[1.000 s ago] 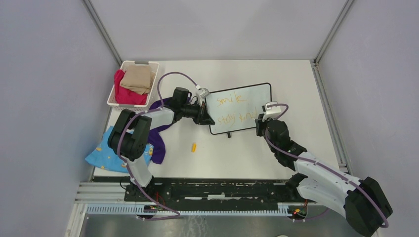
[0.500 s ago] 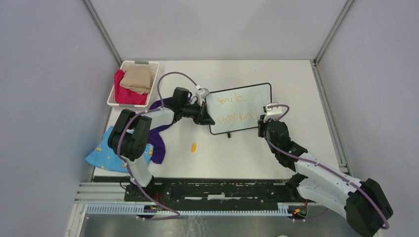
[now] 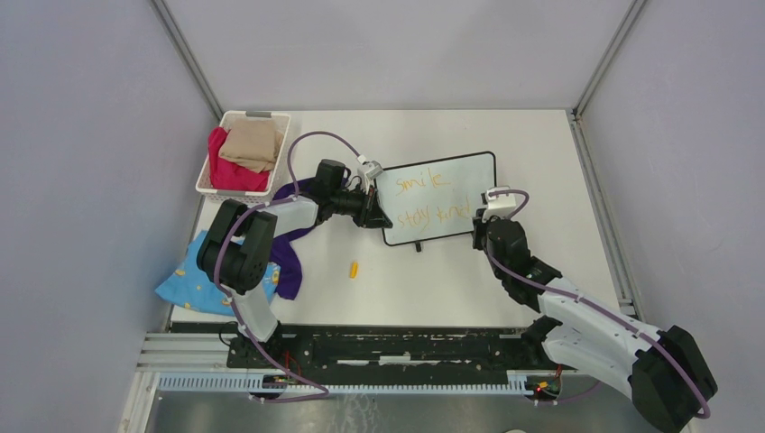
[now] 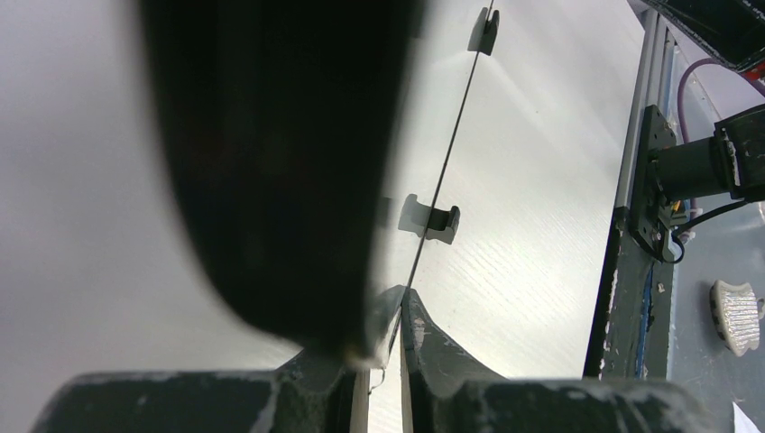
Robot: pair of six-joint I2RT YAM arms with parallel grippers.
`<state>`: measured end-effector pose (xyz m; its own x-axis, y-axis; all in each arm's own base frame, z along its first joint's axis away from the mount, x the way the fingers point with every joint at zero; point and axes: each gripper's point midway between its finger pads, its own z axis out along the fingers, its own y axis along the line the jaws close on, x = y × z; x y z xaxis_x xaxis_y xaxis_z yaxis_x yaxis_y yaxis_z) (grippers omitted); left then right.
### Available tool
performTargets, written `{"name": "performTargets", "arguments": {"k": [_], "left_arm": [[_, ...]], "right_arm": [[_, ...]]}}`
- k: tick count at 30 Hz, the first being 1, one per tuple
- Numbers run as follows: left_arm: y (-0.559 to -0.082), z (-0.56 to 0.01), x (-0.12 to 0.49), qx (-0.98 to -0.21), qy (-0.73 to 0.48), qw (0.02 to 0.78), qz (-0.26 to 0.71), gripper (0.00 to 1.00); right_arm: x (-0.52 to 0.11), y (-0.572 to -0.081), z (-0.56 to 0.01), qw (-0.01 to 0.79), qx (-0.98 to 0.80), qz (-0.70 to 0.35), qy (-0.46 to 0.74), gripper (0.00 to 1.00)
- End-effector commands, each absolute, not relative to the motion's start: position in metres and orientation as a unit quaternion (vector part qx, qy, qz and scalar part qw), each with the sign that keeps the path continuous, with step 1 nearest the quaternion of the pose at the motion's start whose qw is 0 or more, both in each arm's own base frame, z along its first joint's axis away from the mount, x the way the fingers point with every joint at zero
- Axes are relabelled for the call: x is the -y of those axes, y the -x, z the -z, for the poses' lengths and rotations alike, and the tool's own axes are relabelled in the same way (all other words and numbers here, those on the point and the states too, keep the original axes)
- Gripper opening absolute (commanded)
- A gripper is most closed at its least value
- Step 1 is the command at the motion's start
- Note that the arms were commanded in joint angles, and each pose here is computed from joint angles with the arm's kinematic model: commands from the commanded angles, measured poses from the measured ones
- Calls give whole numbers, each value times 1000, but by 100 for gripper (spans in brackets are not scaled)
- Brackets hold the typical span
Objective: Write a sentence on the whiteboard
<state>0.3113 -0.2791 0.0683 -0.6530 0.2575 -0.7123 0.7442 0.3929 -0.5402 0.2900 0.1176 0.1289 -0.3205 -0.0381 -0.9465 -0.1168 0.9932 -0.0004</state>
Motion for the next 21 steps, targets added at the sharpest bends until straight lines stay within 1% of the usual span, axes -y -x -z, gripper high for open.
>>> {"name": "performTargets", "arguments": {"k": [1,10,21], "left_arm": [[-276,0,261,-852,-320,182,373,2],[-276,1,261,-852,-320,181,372,2],[-279,0,260,-853,-320,186,368,2]], "right_arm": [[-113,-306,-163,614,-789,-23,22,0],[-113,-308,-173,624,-781,-27,18,0],[-136,-282,-194,653,-743,-125,78,0]]}}
